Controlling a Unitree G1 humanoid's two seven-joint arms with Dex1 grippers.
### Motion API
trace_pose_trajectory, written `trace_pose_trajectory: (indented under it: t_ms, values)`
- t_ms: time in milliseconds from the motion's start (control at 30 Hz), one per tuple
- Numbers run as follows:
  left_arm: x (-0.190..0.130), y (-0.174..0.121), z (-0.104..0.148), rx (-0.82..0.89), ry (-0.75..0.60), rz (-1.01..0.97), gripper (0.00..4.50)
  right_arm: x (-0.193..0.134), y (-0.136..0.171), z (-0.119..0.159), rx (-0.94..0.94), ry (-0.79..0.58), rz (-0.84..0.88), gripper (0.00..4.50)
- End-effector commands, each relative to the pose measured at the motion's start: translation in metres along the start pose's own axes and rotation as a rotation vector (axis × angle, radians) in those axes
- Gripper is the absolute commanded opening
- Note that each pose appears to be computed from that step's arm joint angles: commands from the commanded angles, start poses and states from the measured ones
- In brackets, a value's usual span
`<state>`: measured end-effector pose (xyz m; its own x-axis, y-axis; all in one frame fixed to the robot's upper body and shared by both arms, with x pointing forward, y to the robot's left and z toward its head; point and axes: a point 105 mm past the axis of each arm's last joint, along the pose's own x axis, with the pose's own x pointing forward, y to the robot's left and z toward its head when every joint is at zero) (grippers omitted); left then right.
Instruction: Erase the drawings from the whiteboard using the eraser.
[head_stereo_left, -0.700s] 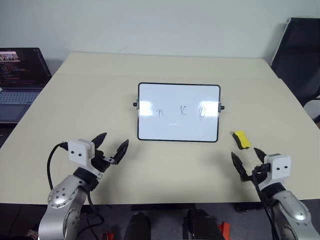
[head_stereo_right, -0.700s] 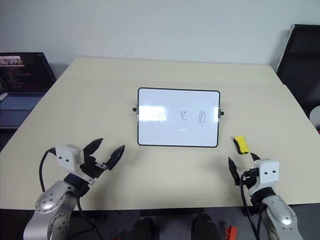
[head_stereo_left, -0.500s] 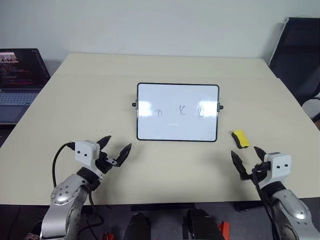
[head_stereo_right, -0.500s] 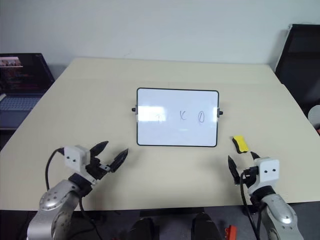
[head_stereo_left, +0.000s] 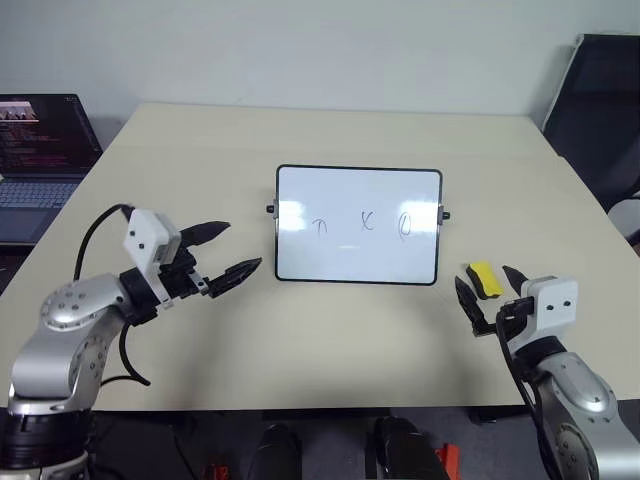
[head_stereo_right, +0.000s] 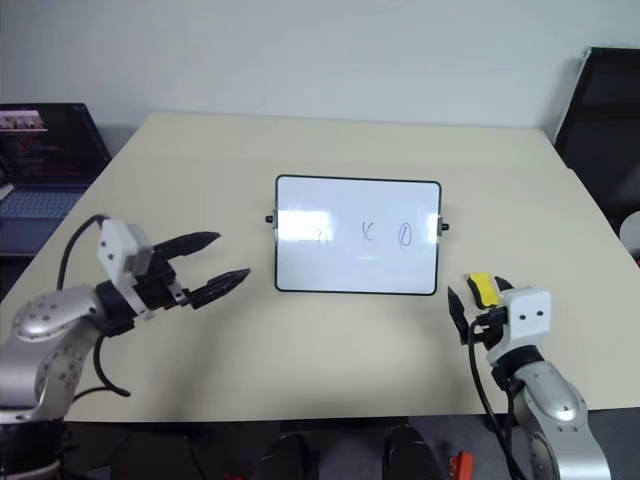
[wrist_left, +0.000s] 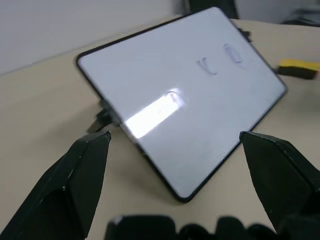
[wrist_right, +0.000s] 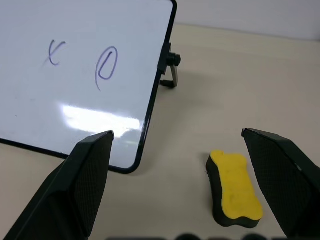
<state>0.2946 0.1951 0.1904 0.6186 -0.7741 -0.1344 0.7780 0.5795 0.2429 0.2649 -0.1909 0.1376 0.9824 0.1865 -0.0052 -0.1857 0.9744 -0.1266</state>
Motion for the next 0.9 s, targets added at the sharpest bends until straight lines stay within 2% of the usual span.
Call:
trace_pose_trajectory:
  t_ms: [33,133,267,533,700,900]
  values:
    - [0.017,-0.010,0.021,0.036,-0.018,-0.152,4.50,0.002,0.004,0.023,-0.060,-0.022,0.022,4.49]
    - [0.036,-0.026,0.039,0.063,-0.042,-0.311,4.50,0.007,-0.005,0.030,-0.006,0.002,0.029,4.49]
    - [0.039,-0.033,0.047,0.078,-0.047,-0.430,4.50,0.016,-0.020,0.032,0.007,0.024,-0.019,4.49]
    - [0.066,-0.040,0.067,0.152,-0.090,-0.639,4.50,0.037,-0.058,-0.004,0.061,0.239,-0.114,4.49]
    - [0.080,-0.047,0.072,0.225,-0.103,-0.734,4.50,0.048,-0.067,-0.020,0.027,0.313,-0.095,4.49]
    - [0.085,-0.053,0.071,0.271,-0.111,-0.754,4.50,0.051,-0.069,-0.031,0.025,0.352,-0.064,4.49]
